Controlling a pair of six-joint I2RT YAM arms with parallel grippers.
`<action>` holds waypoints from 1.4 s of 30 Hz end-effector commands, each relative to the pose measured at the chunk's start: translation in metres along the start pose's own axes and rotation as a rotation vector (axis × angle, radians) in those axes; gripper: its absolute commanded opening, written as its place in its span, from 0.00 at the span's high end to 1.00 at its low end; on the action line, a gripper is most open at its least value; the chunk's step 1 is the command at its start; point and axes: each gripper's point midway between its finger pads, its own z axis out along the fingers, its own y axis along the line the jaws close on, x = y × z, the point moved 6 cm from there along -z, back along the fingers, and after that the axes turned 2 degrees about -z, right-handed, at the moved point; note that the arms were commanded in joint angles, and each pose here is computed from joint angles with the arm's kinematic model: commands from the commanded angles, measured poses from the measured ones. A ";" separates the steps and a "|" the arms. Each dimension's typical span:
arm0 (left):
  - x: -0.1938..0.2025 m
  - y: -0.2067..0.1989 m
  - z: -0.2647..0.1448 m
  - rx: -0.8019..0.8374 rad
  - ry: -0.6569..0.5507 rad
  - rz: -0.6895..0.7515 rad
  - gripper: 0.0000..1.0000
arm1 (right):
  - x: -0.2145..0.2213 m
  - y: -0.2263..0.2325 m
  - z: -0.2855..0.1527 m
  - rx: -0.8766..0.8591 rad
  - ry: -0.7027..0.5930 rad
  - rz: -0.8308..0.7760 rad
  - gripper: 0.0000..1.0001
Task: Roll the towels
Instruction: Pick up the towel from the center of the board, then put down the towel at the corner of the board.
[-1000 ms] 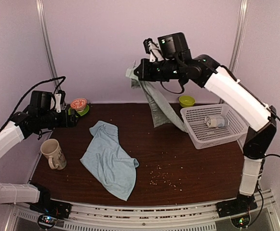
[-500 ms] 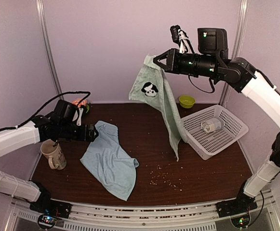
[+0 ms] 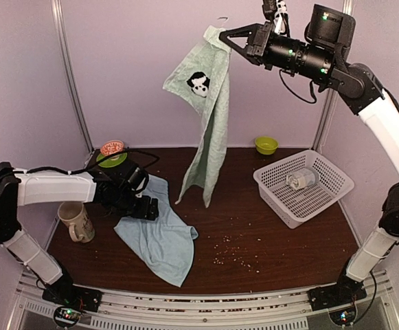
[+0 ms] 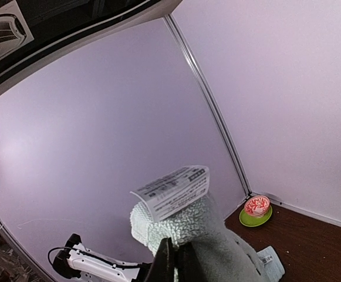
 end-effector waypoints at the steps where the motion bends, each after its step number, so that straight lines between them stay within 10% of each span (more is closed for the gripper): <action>1: -0.012 -0.007 0.010 -0.021 -0.018 -0.015 0.15 | 0.010 0.008 -0.018 -0.059 0.041 0.038 1.00; 16: -0.022 0.002 0.084 -0.290 0.122 0.086 0.33 | 0.164 -0.062 -0.103 0.231 0.330 0.030 1.00; 23: -0.041 0.016 0.083 -0.353 0.112 0.049 1.00 | 0.180 -0.065 -0.140 0.271 0.336 0.023 1.00; 34: -0.138 0.117 -0.040 -0.475 -0.133 -0.187 1.00 | 0.182 -0.063 -0.129 0.200 0.284 0.052 1.00; 39: -0.126 0.113 -0.033 -0.420 -0.090 -0.172 0.41 | 0.234 -0.075 -0.084 0.165 0.409 0.124 1.00; 42: -0.121 0.099 -0.037 -0.316 -0.104 -0.169 0.26 | 0.267 -0.081 -0.057 0.188 0.507 0.135 1.00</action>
